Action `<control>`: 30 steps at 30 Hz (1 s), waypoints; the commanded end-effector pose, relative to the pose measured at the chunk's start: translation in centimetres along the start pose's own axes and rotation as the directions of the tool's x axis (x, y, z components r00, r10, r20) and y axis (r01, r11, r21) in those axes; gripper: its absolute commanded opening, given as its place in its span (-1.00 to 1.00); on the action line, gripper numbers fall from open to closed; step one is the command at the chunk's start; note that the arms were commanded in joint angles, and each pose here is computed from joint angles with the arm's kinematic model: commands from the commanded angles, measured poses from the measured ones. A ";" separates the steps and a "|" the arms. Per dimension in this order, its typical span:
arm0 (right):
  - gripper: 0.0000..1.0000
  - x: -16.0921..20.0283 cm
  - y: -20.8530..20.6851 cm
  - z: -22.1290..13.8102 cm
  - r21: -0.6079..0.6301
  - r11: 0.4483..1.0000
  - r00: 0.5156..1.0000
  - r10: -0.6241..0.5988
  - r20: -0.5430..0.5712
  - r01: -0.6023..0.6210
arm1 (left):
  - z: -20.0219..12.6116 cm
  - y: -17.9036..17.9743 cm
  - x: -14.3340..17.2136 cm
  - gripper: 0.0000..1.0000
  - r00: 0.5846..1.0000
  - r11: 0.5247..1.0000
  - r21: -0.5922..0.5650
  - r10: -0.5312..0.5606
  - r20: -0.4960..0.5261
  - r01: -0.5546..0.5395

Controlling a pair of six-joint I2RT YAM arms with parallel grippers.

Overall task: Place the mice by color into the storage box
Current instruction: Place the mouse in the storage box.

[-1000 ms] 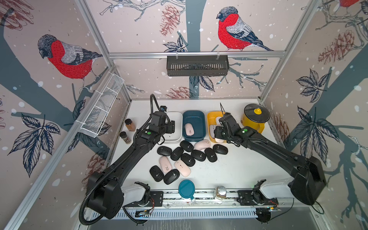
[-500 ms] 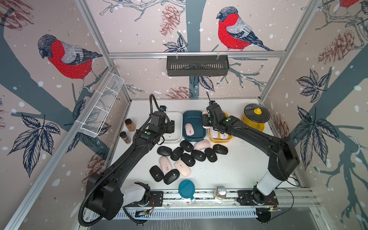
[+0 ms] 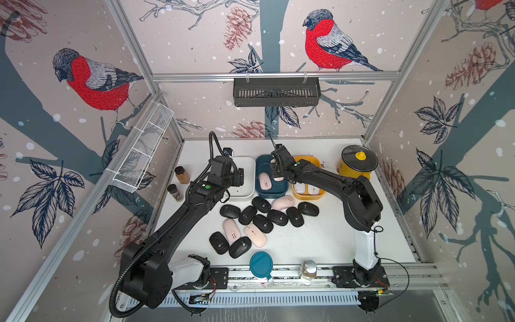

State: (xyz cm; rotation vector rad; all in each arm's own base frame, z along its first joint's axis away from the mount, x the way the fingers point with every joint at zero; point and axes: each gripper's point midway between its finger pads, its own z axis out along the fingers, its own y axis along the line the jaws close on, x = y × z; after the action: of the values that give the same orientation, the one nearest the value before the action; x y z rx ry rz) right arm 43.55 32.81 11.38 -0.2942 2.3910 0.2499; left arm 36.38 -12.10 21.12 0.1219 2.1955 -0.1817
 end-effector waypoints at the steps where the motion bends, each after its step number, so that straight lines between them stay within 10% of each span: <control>1: 0.14 0.4 -0.2 0.9 0.026 0.999 0.999 -0.031 -0.019 0.032 | 0.1 0.1 -0.4 0.47 1.000 1.000 -0.008 0.012 0.016 -0.012; 30: 0.23 3.9 -0.7 4.6 0.054 0.998 0.989 0.024 -0.145 -0.016 | 0.1 0.2 -0.3 0.48 1.000 1.000 -0.013 0.012 0.015 -0.012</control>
State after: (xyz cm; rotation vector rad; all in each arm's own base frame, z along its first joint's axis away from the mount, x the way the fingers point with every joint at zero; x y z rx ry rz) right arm 44.10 32.87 5.64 -0.2841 2.5195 0.1802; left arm 36.48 -12.12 20.71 0.1244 2.2062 -0.1756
